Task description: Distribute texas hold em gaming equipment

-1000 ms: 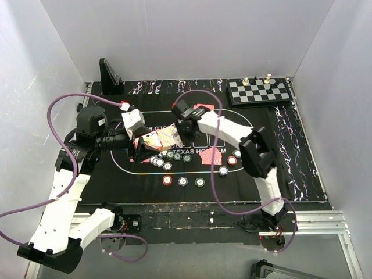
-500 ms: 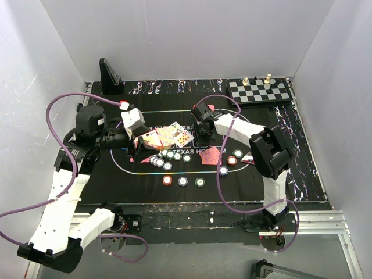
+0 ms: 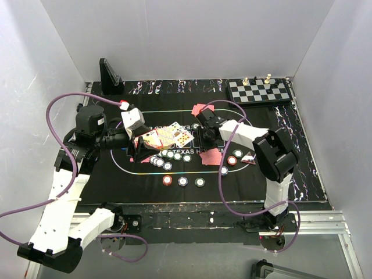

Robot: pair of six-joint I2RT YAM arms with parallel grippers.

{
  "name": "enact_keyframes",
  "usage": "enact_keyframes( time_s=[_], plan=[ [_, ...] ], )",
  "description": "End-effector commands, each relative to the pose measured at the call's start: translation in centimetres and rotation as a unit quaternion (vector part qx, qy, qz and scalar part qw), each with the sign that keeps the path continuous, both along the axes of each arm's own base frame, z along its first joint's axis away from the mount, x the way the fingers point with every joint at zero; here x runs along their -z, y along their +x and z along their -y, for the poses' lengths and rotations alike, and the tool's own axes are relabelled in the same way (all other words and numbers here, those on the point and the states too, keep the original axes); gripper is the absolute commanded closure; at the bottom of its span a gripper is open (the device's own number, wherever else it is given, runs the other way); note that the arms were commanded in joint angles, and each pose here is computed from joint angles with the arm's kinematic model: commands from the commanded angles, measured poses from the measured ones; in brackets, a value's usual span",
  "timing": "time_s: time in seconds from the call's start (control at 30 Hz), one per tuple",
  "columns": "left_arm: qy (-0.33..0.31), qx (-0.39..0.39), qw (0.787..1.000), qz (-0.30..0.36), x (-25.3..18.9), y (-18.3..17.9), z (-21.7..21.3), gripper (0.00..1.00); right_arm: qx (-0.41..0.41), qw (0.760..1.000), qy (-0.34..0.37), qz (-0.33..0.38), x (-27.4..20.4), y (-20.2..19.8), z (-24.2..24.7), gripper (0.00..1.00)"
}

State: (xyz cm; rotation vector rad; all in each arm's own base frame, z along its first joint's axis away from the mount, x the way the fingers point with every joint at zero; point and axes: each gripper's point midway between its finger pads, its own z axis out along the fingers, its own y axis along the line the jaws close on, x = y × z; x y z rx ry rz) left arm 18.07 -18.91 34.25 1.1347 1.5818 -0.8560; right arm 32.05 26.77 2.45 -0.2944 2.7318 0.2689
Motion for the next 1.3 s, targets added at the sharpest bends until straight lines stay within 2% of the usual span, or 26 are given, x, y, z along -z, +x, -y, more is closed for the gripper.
enact_keyframes(
  time_s=[0.0, 0.43, 0.57, 0.7, 0.83, 0.97, 1.0, 1.1, 1.27],
  plan=[
    [-0.012, 0.0, 0.999, 0.036, -2.2, -0.2, -0.1, 1.0, 0.024, 0.999, -0.006, -0.041, 0.8, -3.6, 2.1, 0.57],
    [-0.017, 0.0, 0.999, 0.038, -2.5, -0.4, -0.1, 1.0, 0.062, 0.995, -0.03, -0.067, 0.8, -9.7, 7.2, 0.57],
    [-0.017, 0.001, 0.999, 0.036, -2.4, -0.3, 0.0, 1.0, 0.056, 0.997, -0.032, -0.05, -0.5, -8.8, 6.9, 0.57],
    [-0.018, 0.001, 0.999, 0.036, -2.4, -0.3, 0.0, 1.0, 0.044, 0.999, -0.018, -0.02, -4.4, -6.5, 5.5, 0.57],
    [-0.016, 0.006, 0.999, 0.028, -1.6, -0.3, 0.1, 1.0, 0.023, 0.998, 0.051, 0.026, -11.8, -4.7, 2.8, 0.52],
    [-0.016, 0.011, 1.0, 0.023, -1.1, -0.3, 0.3, 1.0, -0.008, 0.987, 0.15, 0.06, -19.6, -4.8, 0.2, 0.23],
    [-0.016, 0.014, 0.999, 0.024, -1.0, -0.3, 0.3, 1.0, -0.021, 0.98, 0.184, 0.067, -21.5, -5.3, -0.6, 0.19],
    [-0.017, 0.016, 0.999, 0.022, -0.8, -0.2, 0.4, 1.0, -0.056, 0.958, 0.274, 0.071, -26.2, -6.6, -2.6, 0.16],
    [-0.019, 0.023, 0.999, 0.018, -0.4, -0.2, 0.6, 1.0, -0.11, 0.903, 0.413, 0.042, -32.2, -9.4, -5.0, 0.14]
  ],
)
